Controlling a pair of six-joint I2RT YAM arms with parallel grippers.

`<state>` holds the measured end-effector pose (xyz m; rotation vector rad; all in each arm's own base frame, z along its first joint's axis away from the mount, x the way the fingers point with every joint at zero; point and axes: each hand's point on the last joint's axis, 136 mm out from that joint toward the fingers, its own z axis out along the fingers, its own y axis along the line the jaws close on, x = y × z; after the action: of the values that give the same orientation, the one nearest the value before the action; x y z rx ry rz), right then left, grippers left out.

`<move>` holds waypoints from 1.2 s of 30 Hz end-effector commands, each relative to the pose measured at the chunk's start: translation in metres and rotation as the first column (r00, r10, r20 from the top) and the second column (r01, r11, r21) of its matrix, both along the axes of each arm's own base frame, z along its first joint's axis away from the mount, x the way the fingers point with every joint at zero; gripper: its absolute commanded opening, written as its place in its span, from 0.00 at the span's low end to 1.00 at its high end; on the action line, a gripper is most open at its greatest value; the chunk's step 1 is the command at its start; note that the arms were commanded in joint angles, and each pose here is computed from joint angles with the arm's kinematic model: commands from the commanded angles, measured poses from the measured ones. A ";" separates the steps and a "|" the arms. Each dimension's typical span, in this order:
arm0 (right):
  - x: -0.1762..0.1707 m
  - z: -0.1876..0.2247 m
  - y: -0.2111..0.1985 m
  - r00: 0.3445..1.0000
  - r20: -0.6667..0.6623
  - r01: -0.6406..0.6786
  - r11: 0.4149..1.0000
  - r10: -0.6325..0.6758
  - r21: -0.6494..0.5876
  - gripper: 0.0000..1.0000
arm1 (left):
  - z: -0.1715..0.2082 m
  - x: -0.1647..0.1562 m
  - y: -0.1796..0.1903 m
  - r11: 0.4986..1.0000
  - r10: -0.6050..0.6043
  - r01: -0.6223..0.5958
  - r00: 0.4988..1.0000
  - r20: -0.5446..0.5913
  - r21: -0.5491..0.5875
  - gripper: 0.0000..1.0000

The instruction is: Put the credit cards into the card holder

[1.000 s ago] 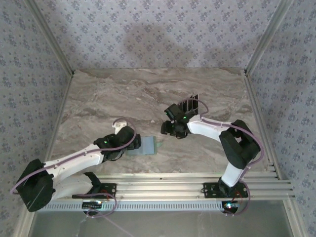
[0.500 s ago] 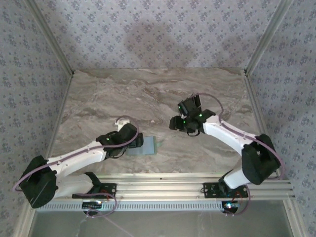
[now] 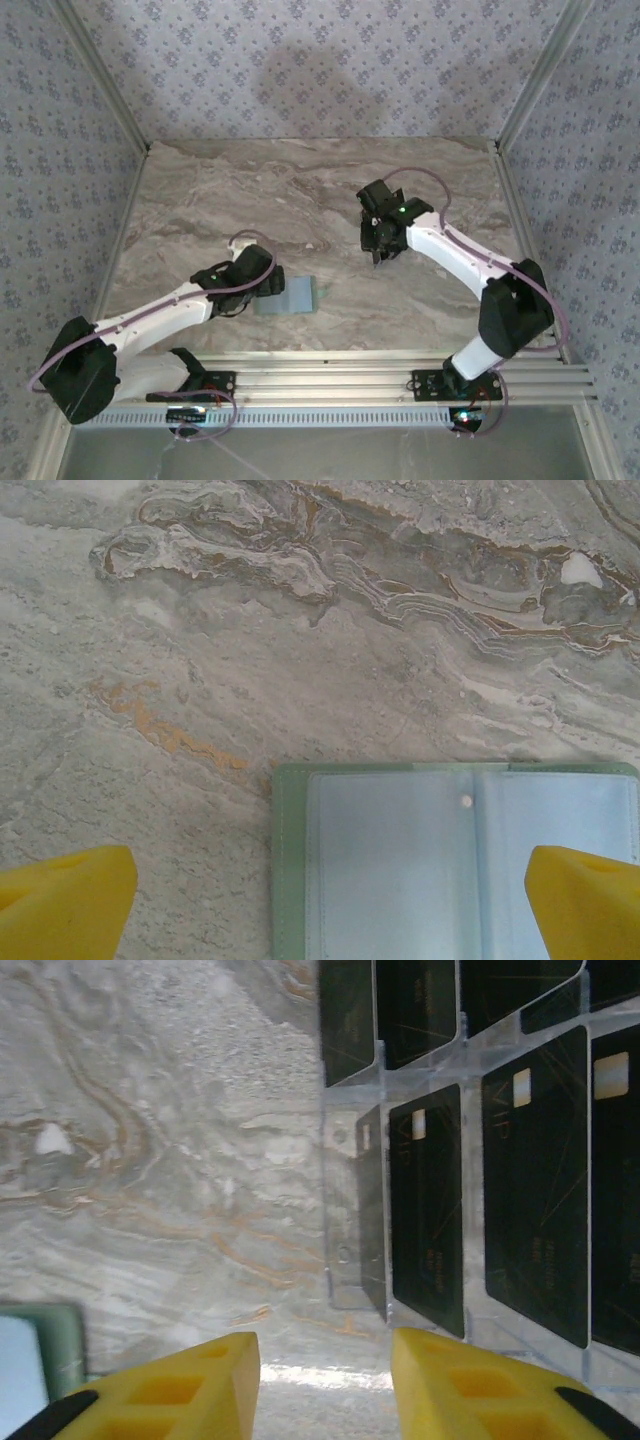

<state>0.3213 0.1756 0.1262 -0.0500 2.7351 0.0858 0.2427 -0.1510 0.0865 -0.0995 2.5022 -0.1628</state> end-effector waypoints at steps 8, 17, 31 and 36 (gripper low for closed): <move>0.015 -0.022 -0.009 0.997 -0.066 -0.042 0.979 0.030 -0.198 0.35 | 0.002 0.001 -0.002 1.000 -0.013 0.013 1.000 -0.008 -0.011 1.00; 0.019 -0.044 -0.006 0.992 -0.123 -0.070 0.970 0.042 -0.232 0.33 | -0.001 0.001 -0.002 1.000 -0.013 0.013 1.000 -0.011 -0.014 1.00; 0.021 -0.061 -0.006 0.986 -0.159 -0.085 0.966 0.046 -0.244 0.23 | -0.005 0.000 -0.002 1.000 -0.013 0.012 1.000 -0.018 -0.013 1.00; 0.021 -0.060 -0.007 0.986 -0.158 -0.081 0.968 0.043 -0.237 0.23 | -0.006 0.001 -0.003 1.000 -0.015 0.015 1.000 -0.022 -0.015 1.00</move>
<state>0.3408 0.1707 0.0649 -0.1996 2.8756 -0.2210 0.2417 -0.1534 0.0821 -0.0940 2.5240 -0.1775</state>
